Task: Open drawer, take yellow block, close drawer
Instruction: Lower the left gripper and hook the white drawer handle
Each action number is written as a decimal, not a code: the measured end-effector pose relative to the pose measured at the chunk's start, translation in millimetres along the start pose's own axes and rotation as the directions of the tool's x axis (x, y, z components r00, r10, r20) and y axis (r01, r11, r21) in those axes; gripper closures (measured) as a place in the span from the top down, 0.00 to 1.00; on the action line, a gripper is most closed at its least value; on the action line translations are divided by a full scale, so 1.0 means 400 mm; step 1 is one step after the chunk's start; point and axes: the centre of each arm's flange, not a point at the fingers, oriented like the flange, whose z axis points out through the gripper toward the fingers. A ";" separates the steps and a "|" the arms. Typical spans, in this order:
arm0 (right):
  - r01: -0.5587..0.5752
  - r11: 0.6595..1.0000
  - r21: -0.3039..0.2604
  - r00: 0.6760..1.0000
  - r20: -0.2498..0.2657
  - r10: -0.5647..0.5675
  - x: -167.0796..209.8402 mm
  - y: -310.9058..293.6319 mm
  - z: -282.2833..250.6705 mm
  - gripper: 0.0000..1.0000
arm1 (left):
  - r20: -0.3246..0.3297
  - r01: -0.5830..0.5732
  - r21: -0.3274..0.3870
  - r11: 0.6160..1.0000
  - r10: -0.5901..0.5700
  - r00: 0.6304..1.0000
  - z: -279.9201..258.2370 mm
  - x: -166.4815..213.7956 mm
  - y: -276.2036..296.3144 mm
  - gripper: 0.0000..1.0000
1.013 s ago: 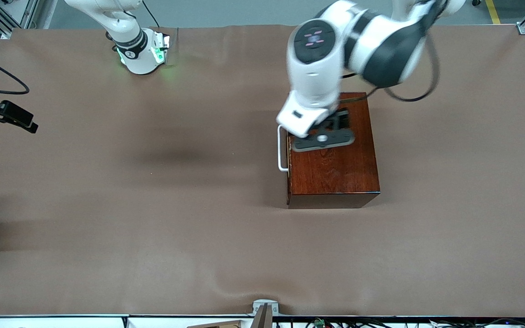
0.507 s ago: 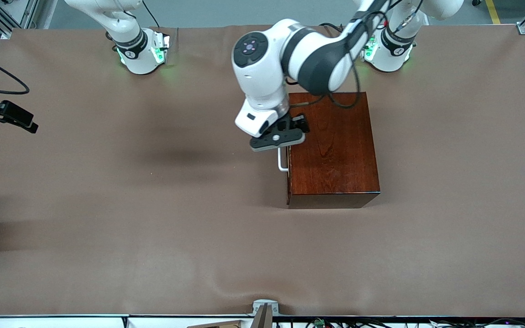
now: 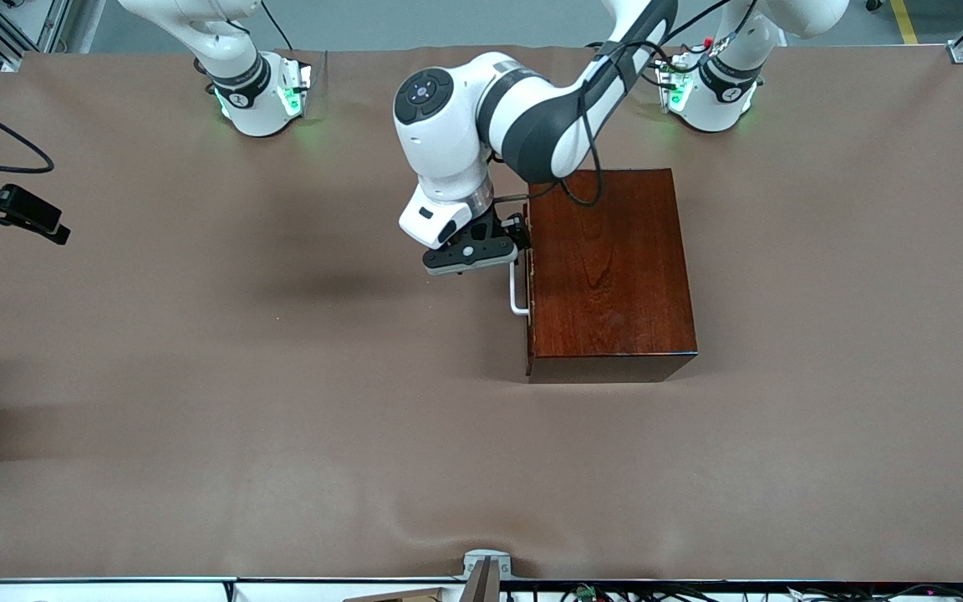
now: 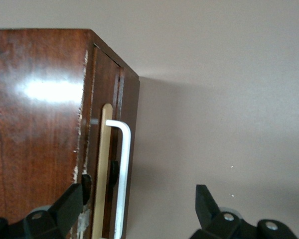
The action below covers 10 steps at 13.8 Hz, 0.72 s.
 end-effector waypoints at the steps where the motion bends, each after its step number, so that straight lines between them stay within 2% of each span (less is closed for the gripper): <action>1: 0.000 1.000 0.000 1.000 0.000 0.000 0.000 0.000 0.000 1.00 | 0.003 0.004 0.006 1.000 -0.004 1.000 0.012 -0.009 0.008 1.00; 10: 0.000 1.000 0.000 1.000 0.000 0.000 0.000 0.000 0.000 1.00 | 0.034 0.025 0.072 0.997 -0.028 0.999 0.141 -0.044 0.047 1.00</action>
